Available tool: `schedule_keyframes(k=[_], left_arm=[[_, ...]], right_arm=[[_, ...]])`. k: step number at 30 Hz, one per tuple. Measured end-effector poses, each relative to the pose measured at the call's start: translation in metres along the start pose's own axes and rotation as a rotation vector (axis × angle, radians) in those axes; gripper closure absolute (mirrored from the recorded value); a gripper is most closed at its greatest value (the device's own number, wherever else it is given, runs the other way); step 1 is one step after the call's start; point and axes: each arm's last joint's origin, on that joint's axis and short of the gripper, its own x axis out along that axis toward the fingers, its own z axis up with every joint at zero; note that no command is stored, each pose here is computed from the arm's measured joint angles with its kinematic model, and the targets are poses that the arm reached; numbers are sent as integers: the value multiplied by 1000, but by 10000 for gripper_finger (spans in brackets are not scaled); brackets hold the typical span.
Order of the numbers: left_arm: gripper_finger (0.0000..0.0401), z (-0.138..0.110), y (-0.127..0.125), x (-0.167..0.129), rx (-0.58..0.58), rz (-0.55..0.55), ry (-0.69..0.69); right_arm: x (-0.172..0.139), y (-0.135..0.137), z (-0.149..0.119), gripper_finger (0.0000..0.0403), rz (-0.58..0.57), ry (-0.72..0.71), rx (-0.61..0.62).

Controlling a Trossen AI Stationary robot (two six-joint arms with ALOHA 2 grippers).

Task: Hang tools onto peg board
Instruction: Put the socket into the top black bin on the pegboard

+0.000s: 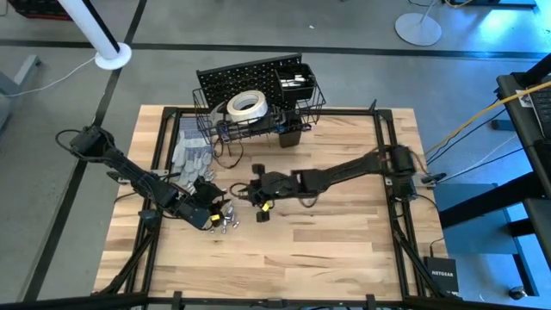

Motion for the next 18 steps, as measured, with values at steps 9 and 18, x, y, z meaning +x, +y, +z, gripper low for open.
schedule_keyframes(k=[9, 18], left_arm=[[270, 0, 0, 0, -8, -2, -2], [270, 0, 0, 0, -11, 5, -10]], right_arm=[[-108, -30, 77, 329, -158, -173, 23], [-192, -85, 111, 329, -512, -352, 19]])
